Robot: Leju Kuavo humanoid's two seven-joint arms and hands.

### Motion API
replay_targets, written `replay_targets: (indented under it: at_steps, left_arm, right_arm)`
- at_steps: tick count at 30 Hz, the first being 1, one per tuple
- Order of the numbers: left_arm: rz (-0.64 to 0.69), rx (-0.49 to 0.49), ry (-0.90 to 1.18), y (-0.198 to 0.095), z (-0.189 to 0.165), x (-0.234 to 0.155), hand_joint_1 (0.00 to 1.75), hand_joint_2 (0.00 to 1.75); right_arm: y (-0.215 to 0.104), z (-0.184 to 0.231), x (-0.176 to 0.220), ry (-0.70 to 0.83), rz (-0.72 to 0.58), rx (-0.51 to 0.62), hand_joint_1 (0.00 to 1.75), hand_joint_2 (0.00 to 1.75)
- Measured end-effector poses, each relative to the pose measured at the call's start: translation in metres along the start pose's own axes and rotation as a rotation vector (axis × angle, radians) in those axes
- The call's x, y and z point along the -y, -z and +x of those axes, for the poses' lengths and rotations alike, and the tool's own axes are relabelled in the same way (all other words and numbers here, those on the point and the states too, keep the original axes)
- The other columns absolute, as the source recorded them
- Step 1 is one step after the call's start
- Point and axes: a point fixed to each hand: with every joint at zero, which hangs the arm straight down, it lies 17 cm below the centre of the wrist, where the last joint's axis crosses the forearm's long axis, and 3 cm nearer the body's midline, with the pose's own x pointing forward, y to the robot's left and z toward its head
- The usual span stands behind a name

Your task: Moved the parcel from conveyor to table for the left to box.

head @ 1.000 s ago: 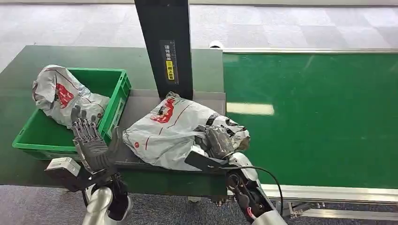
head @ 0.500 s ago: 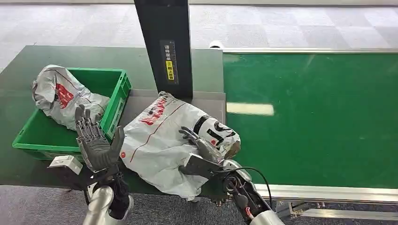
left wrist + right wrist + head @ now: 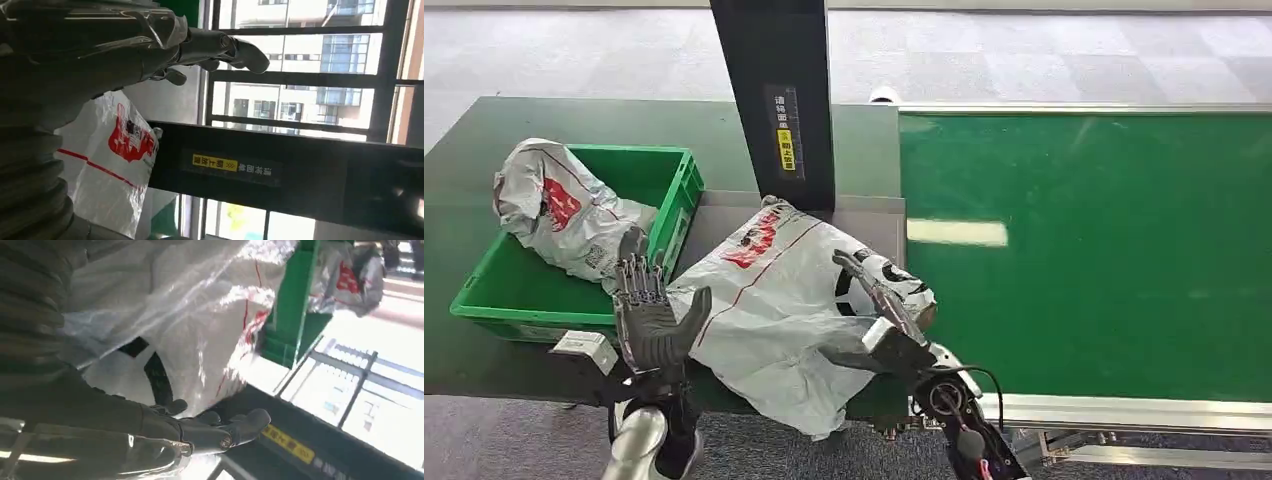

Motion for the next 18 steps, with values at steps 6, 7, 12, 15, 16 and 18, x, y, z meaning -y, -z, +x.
replay_targets:
  at_steps: [6, 7, 12, 15, 16, 18]
  left_arm:
    - [-0.064, -0.045, 0.040, -0.007, -0.011, 0.010, 0.00, 1.75]
    - [-0.094, -0.052, 0.067, -0.009, -0.015, 0.016, 0.00, 1.75]
    - [-0.207, -0.126, 0.272, -0.022, -0.043, 0.037, 0.00, 1.75]
    - [-0.240, -0.142, 0.420, -0.028, -0.058, 0.040, 0.00, 1.75]
    - [-0.255, -0.140, 0.508, -0.030, -0.063, 0.041, 0.00, 1.75]
    - [-0.301, -0.109, 0.710, -0.034, -0.071, 0.044, 0.00, 1.75]
  right_arm:
    - [-0.014, 0.021, 0.019, 0.078, -0.089, 0.071, 0.00, 1.75]
    - [-0.016, 0.022, 0.020, 0.085, -0.098, 0.076, 0.00, 1.75]
    - [-0.027, 0.038, 0.033, 0.180, -0.153, 0.136, 0.00, 1.75]
    - [-0.035, 0.040, 0.043, 0.242, -0.200, 0.146, 0.00, 1.75]
    - [-0.039, 0.038, 0.046, 0.261, -0.218, 0.139, 0.00, 1.75]
    - [-0.047, 0.031, 0.048, 0.283, -0.244, 0.121, 0.00, 1.75]
